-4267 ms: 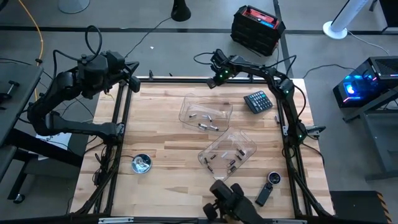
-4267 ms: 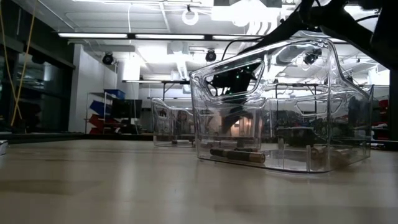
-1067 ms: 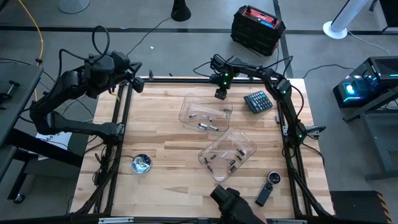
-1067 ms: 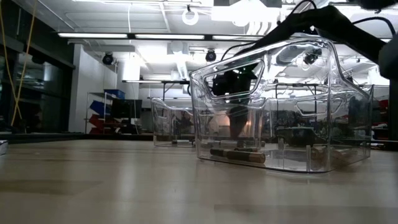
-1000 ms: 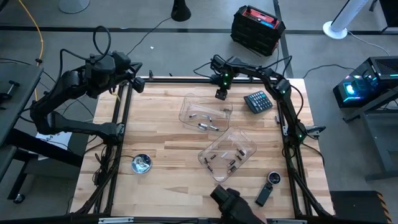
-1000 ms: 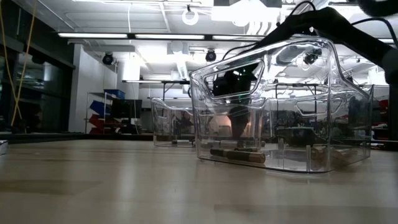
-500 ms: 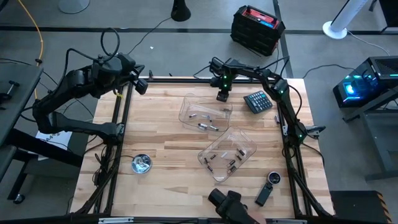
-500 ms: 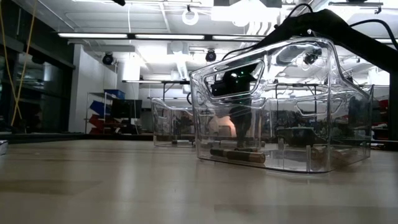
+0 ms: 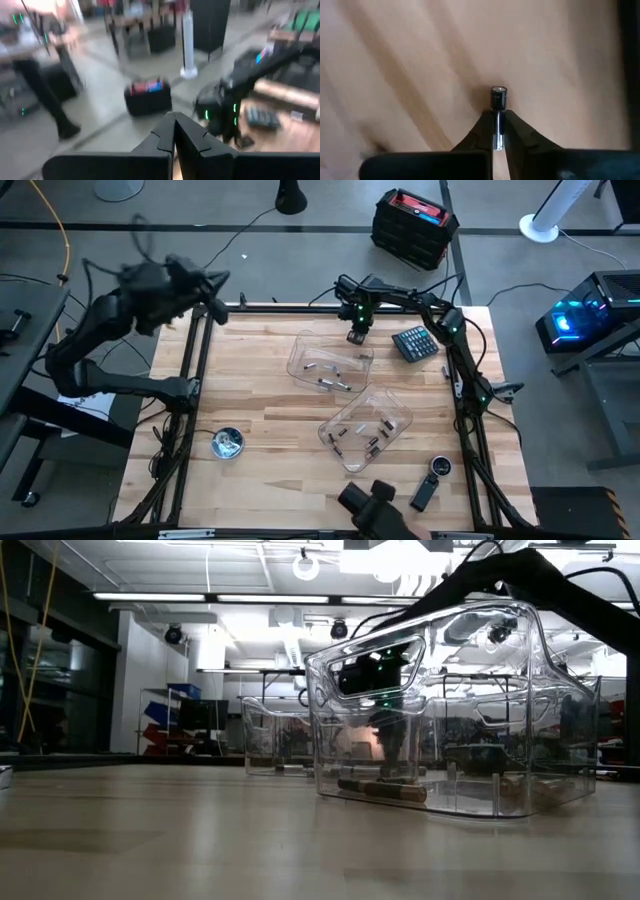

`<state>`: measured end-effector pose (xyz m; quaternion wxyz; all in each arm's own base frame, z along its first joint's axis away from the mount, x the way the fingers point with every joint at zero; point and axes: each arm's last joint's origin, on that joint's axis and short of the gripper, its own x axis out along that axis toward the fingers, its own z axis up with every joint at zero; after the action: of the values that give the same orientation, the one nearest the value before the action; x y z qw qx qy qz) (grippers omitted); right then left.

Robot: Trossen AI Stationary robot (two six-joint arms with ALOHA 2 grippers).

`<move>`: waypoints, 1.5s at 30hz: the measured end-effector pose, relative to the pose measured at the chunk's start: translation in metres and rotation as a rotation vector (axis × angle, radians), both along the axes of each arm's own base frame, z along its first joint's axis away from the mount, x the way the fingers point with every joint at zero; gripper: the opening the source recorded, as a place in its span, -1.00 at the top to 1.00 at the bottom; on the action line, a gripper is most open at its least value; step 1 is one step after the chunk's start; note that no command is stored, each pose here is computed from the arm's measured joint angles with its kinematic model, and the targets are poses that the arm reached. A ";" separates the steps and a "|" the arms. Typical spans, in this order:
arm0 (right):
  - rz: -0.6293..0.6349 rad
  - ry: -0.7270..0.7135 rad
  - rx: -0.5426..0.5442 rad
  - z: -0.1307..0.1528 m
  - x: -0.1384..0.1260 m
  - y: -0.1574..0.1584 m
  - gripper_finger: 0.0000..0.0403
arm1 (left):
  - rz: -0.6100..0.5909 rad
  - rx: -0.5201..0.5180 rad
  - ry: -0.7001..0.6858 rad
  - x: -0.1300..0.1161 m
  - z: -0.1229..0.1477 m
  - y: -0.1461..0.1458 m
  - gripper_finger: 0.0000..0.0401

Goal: Sort batteries
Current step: Put the silver battery into the top transparent bin, then adjust the top transparent bin

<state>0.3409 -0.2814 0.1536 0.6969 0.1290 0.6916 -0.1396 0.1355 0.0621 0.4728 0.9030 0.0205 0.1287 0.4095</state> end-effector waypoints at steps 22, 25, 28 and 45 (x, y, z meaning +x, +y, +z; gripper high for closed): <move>0.287 -0.376 0.281 0.141 0.025 0.158 0.86 | -0.112 0.010 0.072 0.030 -0.008 0.019 1.00; 0.337 -0.319 0.210 0.137 0.033 0.180 0.69 | -0.144 -0.006 0.072 0.038 -0.011 0.026 1.00; 0.320 -0.276 0.130 0.137 0.035 0.187 0.47 | -0.184 -0.021 0.088 0.047 -0.015 0.032 1.00; -0.001 -0.227 0.038 0.162 -0.072 0.154 0.06 | -0.342 -0.166 0.078 0.087 -0.071 0.053 1.00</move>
<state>0.2688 -0.1273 0.3158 0.7681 0.1575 0.6106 -0.1112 0.2225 0.1147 0.4019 0.9523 -0.0169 0.1915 0.2370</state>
